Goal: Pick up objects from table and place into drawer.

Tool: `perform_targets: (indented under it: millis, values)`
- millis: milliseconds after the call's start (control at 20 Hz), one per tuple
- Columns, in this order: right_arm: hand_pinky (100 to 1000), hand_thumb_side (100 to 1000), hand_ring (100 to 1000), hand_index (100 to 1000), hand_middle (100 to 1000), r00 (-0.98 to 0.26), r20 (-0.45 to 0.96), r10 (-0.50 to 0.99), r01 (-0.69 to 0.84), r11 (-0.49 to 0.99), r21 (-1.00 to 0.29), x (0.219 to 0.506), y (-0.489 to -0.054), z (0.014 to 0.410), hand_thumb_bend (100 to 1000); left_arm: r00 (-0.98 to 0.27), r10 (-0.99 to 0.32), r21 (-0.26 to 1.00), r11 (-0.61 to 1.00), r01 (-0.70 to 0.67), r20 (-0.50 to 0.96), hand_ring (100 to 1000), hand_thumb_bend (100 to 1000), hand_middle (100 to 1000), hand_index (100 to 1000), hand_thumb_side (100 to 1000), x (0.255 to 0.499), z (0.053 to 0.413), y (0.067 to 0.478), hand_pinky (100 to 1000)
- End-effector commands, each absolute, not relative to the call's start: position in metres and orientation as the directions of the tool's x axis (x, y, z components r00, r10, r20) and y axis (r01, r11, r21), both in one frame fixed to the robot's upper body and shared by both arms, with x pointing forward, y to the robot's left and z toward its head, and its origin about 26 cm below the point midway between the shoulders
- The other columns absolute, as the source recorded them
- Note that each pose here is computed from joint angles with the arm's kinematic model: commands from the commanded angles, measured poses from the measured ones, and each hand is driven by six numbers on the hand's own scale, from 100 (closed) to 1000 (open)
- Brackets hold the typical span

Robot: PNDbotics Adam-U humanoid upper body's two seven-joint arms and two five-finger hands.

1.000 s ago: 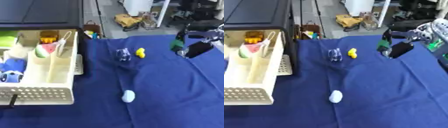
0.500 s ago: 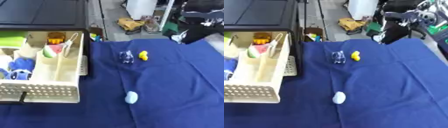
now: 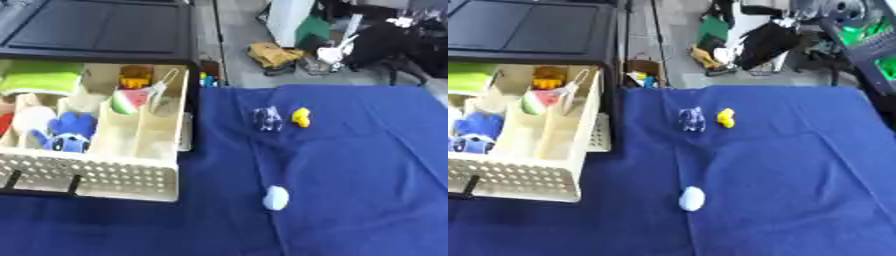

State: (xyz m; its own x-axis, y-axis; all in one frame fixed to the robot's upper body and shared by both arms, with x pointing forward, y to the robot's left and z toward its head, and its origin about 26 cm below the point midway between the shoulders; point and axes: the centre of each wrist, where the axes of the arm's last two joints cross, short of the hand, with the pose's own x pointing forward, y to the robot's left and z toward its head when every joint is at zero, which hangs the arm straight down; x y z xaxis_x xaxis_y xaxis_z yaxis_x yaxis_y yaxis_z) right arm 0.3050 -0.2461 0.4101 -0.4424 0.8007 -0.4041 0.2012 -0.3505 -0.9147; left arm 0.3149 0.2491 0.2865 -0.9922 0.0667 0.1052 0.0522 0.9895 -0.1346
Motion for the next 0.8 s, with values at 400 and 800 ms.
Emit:
perform_targets:
  millis: [400,800]
  values:
    - [862,692,898,604,579,-0.581,-0.391,0.714,0.281,-0.276,-0.919,0.317,-0.181,0.439,100,-0.992,0.095,-0.125,0.988,0.085,0.078,567,320,608,756,1000,0.312,0.294,0.245,484]
    - [861,691,893,589,564,-0.654,-0.367,0.662,0.291,-0.228,-0.929,0.333,-0.130,0.443,100,-0.993,0.095,-0.127,0.988,0.085,0.075,567,319,609,756,1000,0.312,0.295,0.245,484]
